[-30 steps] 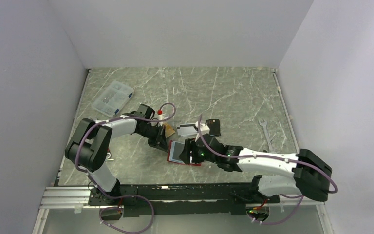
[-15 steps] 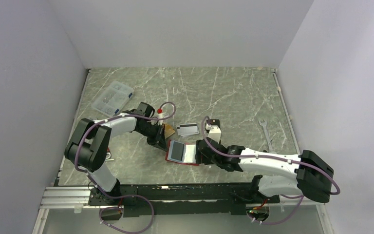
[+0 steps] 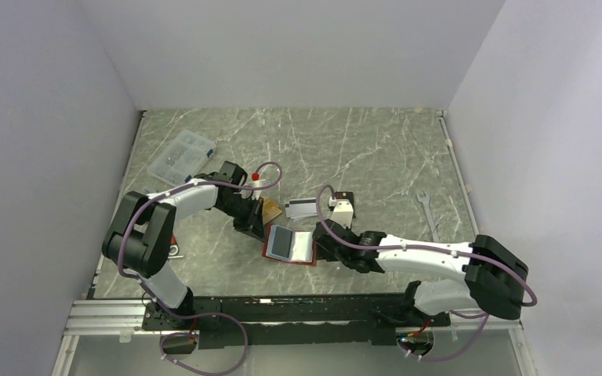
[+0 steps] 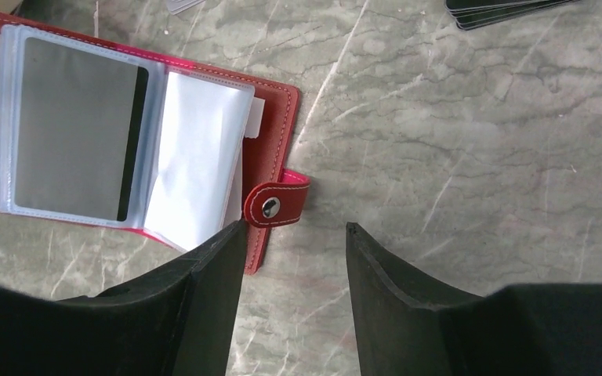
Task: Put the credit cards into the card holder
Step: Close the card holder at the center of the board.
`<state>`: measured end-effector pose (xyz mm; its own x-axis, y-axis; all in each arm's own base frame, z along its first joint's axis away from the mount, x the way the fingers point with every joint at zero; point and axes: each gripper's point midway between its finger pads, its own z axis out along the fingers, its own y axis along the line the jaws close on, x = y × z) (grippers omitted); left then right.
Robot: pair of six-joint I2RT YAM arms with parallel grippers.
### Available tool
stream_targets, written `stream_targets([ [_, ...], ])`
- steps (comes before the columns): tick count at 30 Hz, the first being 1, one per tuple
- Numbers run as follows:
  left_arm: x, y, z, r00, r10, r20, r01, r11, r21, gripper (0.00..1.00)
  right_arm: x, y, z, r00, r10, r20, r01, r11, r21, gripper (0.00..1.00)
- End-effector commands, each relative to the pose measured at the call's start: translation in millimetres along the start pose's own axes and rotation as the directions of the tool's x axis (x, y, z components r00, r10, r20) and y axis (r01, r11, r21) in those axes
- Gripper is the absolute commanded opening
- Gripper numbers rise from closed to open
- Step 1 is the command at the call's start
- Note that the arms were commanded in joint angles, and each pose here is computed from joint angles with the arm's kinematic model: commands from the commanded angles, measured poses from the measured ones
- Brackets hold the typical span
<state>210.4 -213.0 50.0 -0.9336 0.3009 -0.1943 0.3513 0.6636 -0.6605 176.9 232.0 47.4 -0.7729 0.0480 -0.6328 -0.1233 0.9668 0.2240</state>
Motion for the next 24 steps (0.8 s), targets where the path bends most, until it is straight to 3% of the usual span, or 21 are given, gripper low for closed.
stream_targets([
  [1, -11, -10, -17, 0.998, 0.062, 0.029, -0.061, 0.998, -0.013, 0.00, -19, 22, 6, 0.999, 0.016, 0.049, -0.014, 0.999, -0.037, 0.51],
  [11, -20, -20, -28, 0.999, 0.050, 0.005, -0.050, 0.998, -0.047, 0.00, -14, 19, 9, 0.998, 0.045, 0.051, -0.043, 0.998, -0.038, 0.32],
  [24, -35, -52, -2, 0.983, 0.161, -0.087, -0.171, 0.978, -0.116, 0.00, 2, 16, 12, 0.994, 0.103, 0.034, -0.099, 0.990, -0.103, 0.29],
])
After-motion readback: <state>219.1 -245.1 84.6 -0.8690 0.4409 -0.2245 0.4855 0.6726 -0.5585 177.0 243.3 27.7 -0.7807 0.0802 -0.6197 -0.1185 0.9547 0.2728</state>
